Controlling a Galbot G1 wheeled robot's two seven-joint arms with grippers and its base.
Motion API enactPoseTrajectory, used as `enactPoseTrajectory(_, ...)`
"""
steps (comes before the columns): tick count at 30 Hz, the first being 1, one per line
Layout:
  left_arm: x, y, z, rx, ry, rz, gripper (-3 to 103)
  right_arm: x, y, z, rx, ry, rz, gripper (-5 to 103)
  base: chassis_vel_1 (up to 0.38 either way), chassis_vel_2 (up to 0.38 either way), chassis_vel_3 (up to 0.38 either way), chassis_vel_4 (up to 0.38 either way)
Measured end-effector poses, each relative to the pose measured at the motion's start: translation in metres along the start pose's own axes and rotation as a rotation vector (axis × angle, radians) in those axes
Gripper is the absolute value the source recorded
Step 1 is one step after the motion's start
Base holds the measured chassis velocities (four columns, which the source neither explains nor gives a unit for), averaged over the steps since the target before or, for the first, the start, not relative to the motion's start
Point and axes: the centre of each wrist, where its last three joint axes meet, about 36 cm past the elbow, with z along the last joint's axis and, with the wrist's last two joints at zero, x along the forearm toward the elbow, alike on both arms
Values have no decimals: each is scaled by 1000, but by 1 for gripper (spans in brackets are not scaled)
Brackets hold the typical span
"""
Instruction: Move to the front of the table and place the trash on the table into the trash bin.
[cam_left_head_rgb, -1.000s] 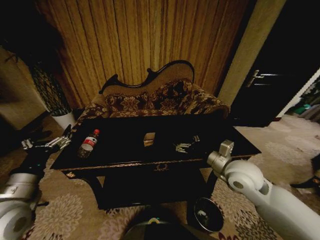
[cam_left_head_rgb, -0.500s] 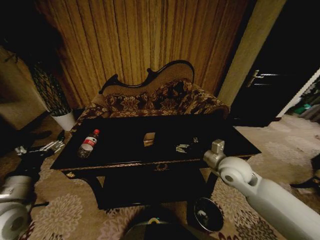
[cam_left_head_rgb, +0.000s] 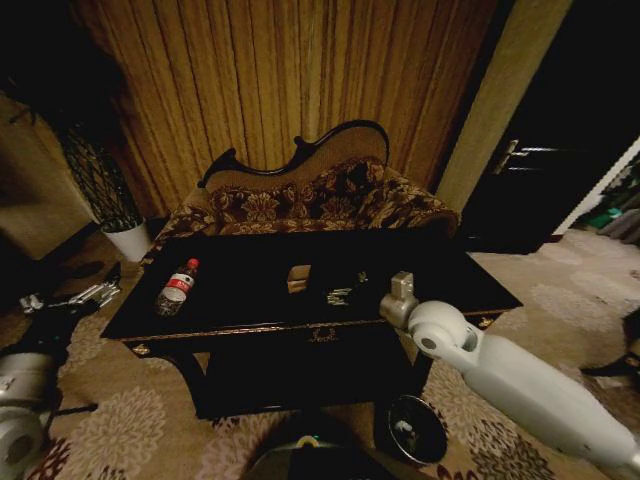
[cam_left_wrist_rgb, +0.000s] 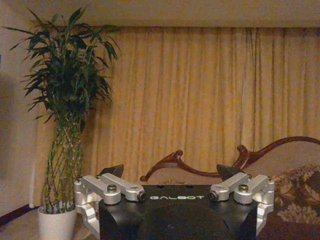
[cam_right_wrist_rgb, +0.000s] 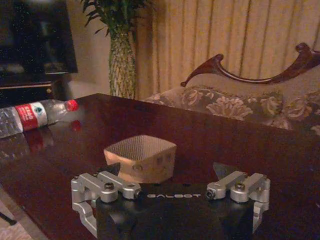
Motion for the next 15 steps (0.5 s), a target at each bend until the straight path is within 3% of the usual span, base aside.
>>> enactPoseTrajectory(15,2,-4,-2,2,-4,6,100,-34,21,-34,-22,57,-51,100,0,0,0,0)
